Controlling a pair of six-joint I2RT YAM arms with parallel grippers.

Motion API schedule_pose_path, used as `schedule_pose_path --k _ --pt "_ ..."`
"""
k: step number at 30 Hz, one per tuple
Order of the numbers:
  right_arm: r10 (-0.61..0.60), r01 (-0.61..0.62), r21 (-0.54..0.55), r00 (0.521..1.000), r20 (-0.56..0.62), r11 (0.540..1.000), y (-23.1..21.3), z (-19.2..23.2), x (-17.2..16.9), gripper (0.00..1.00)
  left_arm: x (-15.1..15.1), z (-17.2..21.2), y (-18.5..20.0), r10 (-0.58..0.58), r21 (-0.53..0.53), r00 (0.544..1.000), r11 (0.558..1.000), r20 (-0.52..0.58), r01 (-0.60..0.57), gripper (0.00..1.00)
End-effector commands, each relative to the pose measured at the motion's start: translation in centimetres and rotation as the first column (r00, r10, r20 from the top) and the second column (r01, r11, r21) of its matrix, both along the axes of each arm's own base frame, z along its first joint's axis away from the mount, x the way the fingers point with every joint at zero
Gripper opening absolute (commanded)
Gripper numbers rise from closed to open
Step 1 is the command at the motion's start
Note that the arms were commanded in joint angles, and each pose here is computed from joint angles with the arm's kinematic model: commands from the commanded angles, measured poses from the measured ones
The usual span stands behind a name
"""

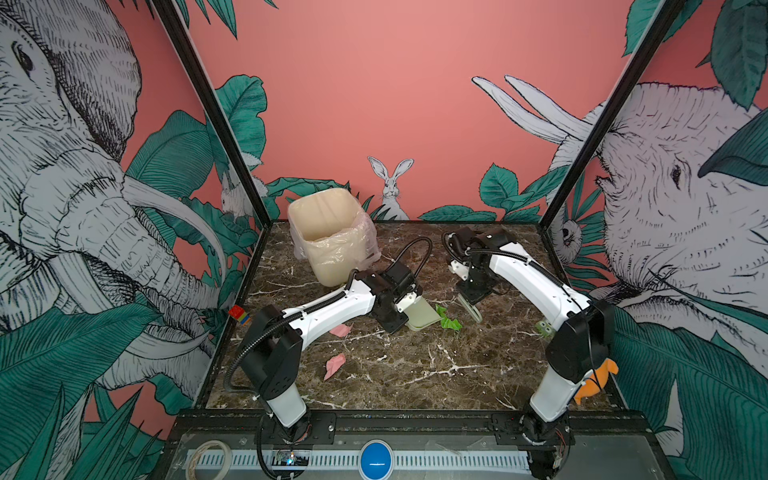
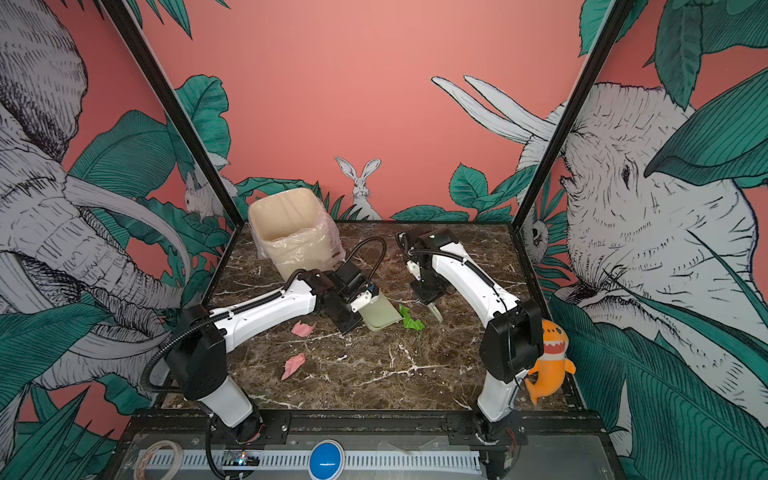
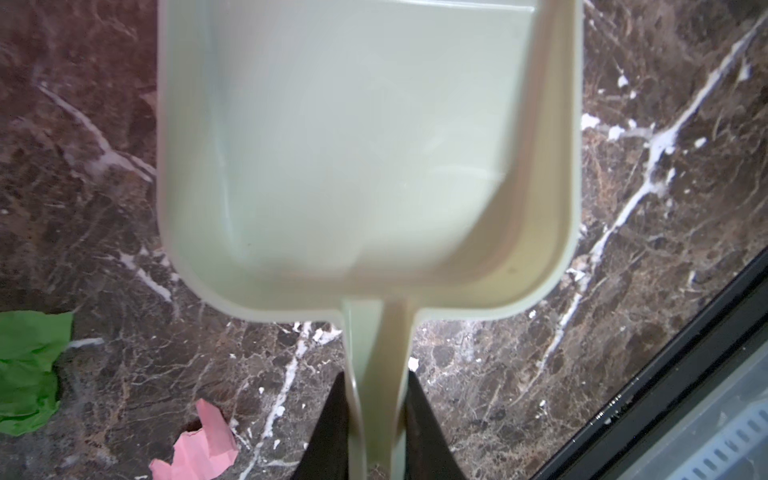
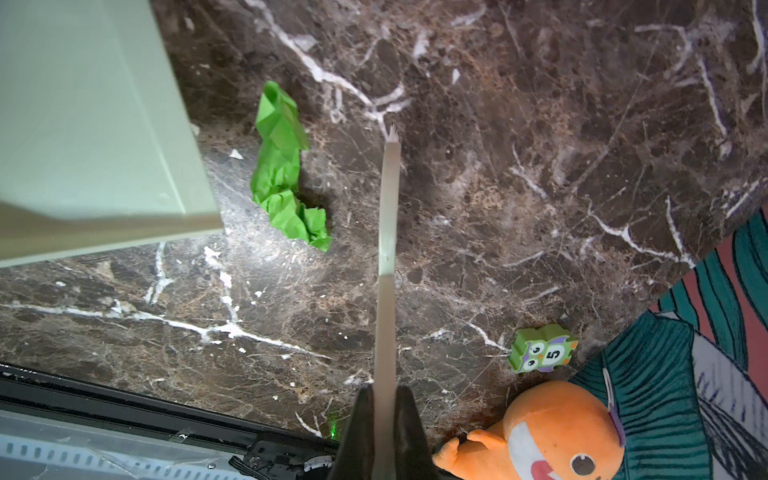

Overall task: Sweep away the paper scraps from the table
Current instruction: 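Place the dustpan by another green scrap with the left while the right brush follows, then sweep the green crumpled scrap into the dustpan with the right brush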

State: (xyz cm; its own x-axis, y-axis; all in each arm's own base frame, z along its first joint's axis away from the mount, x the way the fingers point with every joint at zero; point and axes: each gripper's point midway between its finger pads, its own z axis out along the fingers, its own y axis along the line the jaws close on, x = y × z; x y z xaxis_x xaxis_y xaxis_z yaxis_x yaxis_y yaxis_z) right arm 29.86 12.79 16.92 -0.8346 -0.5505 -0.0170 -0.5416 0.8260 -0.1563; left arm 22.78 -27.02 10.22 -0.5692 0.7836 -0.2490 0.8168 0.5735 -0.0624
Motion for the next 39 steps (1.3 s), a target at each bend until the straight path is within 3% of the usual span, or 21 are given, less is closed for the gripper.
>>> schedule_pose_path --k 1,12,24,39 --pt "0.000 0.000 -0.012 1.000 -0.018 1.000 -1.3 1.0 -1.0 0.00 -1.7 0.8 0.1 -0.027 -0.019 0.999 0.999 -0.016 0.027 0.15" --pt "-0.016 0.018 0.034 0.998 -0.057 0.999 -0.1 0.0 -0.4 0.00 -4.3 -1.6 -1.0 -0.137 0.043 0.990 0.990 -0.008 0.138 0.15" --pt "-0.018 0.021 0.051 0.998 -0.052 0.999 0.8 0.1 0.6 0.00 -2.8 -2.5 -1.5 -0.129 0.045 0.988 0.991 0.082 0.126 0.15" --pt "0.001 0.003 0.053 0.997 -0.073 0.999 1.9 -0.5 1.0 0.00 -2.8 -4.3 -1.8 -0.154 0.047 0.985 0.987 0.075 0.151 0.14"
